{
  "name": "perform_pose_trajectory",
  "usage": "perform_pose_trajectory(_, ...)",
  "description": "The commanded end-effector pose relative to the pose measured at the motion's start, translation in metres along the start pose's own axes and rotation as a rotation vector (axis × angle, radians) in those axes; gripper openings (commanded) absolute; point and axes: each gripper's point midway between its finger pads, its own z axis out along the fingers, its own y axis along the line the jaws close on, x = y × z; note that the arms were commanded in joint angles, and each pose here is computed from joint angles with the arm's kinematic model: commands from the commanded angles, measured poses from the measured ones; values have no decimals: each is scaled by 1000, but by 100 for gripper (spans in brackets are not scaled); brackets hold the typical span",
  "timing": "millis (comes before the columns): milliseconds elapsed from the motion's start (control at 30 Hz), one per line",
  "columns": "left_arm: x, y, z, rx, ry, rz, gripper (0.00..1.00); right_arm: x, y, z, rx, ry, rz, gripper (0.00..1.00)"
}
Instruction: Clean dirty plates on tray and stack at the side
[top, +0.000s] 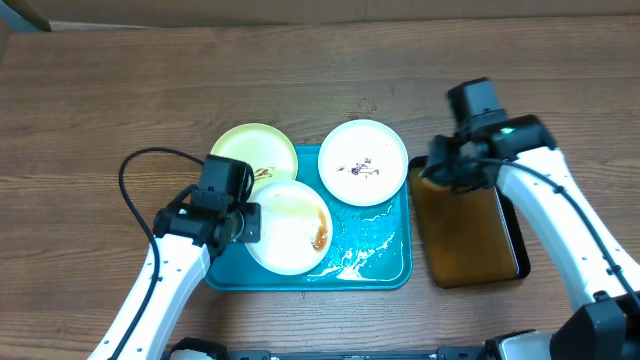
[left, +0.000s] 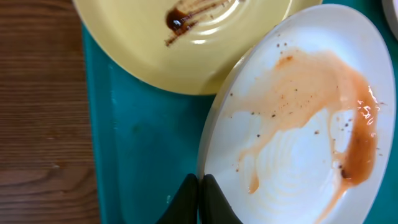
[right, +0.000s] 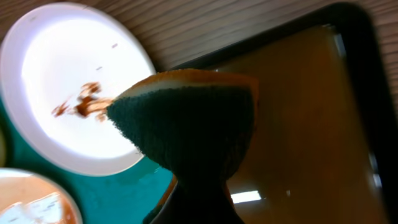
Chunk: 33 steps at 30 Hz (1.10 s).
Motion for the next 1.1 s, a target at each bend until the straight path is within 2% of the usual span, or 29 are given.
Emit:
perform_pose_trajectory(0, -35, 10, -31, -95, -132, 11, 4, 3, -23, 8, 28, 25, -19, 4)
perform_pose_trajectory(167, -53, 2, -50, -181, -215, 102, 4, 12, -36, 22, 45, 53, -14, 4)
perform_pose_trajectory(600, -64, -36, -88, -433, -435, 344, 4, 20, -40, 38, 46, 57, -14, 4)
perform_pose_trajectory(733, -65, -50, -91, -404, -467, 356, 4, 21, -40, 38, 47, 62, -13, 4)
perform_pose_trajectory(933, -44, -61, -72, -234, -355, 259, 4, 21, -40, 38, 48, 63, -13, 4)
perform_pose_trajectory(967, -40, -61, -69, -208, -329, 228, 7, 21, -40, 38, 48, 63, -13, 4)
perform_pose_trajectory(1000, -36, -61, -66, -181, -304, 202, 14, 21, -40, 38, 48, 63, -13, 4)
perform_pose_trajectory(1067, -28, -64, -60, -118, -246, 178, 36, 21, -40, 38, 48, 62, -13, 4)
